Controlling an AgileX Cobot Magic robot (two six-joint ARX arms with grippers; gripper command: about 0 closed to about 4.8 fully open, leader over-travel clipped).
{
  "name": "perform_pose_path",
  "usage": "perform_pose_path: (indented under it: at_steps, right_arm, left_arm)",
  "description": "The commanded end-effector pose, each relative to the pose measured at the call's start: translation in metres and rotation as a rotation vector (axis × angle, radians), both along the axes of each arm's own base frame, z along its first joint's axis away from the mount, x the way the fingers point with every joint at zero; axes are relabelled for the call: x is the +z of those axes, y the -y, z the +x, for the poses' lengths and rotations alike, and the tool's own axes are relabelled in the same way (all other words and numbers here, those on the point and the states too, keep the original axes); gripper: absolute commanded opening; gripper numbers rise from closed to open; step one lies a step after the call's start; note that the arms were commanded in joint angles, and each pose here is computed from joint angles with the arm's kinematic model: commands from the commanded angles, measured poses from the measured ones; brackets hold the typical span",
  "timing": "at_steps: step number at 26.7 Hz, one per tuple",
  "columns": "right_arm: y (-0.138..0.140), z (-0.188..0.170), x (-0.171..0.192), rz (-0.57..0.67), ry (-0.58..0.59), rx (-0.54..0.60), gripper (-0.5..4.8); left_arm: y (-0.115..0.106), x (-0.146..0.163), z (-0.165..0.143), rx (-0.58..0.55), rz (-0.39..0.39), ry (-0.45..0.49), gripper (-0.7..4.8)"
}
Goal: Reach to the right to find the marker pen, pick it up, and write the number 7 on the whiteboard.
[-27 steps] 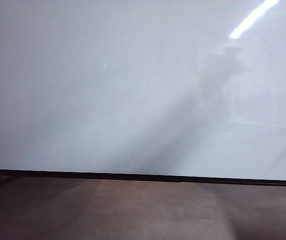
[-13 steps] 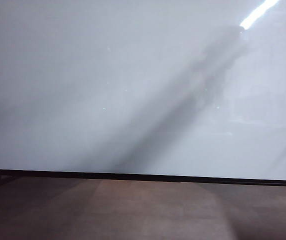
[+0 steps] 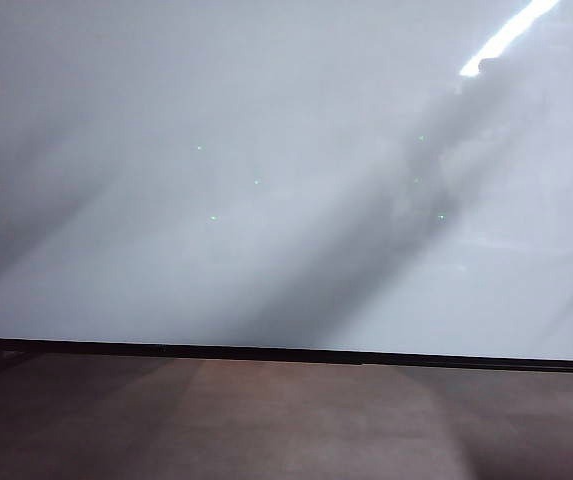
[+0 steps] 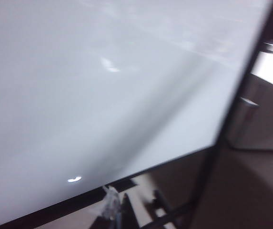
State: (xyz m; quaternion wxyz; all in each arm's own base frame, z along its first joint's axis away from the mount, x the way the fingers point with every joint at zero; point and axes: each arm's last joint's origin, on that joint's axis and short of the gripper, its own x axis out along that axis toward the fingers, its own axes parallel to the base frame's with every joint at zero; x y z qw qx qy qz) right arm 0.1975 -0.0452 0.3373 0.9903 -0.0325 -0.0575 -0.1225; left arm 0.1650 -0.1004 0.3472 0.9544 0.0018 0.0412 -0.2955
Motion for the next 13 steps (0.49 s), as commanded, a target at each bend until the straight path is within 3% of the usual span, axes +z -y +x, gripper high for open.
perform_pose_path:
  at_steps: [1, 13]
  right_arm:
    - [0.011, 0.001, 0.001, -0.009, 0.008, 0.000, -0.01]
    - [0.045, 0.028, -0.030, 0.026, -0.123, 0.060, 0.12]
  left_arm:
    - [0.010, 0.006, -0.002, -0.052, 0.010, 0.005, -0.05]
    - [0.028, 0.012, -0.013, -0.158, 0.022, 0.028, -0.05]
